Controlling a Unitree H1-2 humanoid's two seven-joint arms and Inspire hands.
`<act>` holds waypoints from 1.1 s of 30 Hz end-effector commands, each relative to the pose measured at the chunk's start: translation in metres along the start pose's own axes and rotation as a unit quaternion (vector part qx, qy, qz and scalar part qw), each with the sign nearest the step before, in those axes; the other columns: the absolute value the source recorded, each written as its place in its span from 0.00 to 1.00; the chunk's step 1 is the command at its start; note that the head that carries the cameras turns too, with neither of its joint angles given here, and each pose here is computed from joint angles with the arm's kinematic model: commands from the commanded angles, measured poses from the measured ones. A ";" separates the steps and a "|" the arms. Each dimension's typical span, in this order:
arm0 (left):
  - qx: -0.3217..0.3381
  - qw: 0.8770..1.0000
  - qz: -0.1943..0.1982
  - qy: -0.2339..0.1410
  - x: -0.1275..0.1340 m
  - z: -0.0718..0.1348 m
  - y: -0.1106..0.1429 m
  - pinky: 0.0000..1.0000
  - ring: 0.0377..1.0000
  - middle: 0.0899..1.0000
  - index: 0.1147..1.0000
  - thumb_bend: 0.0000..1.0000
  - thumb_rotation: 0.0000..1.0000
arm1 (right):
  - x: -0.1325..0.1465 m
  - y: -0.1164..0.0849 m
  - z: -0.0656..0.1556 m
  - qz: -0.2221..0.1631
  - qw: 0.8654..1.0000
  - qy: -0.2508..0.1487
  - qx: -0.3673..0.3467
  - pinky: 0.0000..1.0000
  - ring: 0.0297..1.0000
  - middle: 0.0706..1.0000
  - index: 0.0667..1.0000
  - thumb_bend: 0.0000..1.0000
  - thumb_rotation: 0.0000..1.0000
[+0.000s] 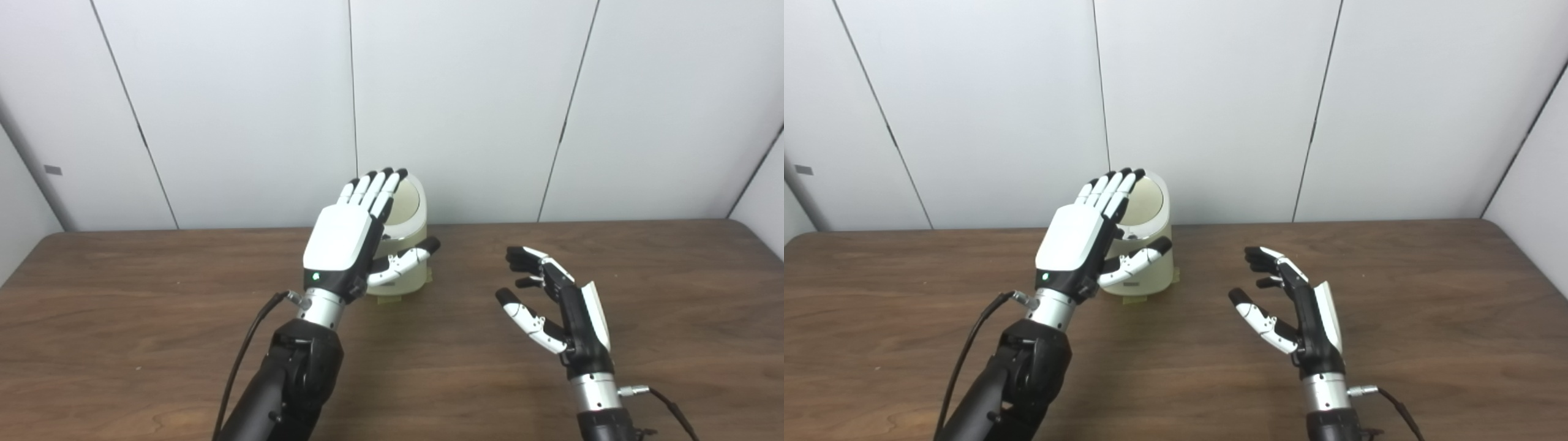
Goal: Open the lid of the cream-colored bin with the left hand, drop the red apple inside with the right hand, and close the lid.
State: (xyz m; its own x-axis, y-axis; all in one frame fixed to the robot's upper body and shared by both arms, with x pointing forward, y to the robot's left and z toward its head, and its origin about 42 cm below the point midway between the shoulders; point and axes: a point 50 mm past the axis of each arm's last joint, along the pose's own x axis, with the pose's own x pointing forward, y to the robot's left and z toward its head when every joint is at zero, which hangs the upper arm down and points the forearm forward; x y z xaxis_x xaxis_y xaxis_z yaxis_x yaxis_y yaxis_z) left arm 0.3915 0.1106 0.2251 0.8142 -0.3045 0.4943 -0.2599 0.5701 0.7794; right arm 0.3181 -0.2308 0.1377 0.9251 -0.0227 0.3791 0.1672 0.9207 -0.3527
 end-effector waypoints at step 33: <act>-0.425 0.882 0.154 0.129 -0.150 -0.101 0.039 0.77 0.80 0.80 0.79 0.21 0.72 | 0.004 -0.005 0.002 -0.049 0.997 0.003 0.058 0.65 0.73 0.74 0.71 0.22 0.36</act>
State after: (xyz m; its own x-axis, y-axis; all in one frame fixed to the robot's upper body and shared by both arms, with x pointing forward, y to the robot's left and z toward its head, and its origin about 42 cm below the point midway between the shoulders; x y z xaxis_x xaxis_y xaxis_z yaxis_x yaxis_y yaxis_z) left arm 0.3103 0.2572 0.1385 0.9098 0.1045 0.4017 -0.1085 0.9940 -0.0128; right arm 0.3162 -0.2353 0.1349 0.9235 -0.1174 0.3652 0.2140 0.9478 -0.2364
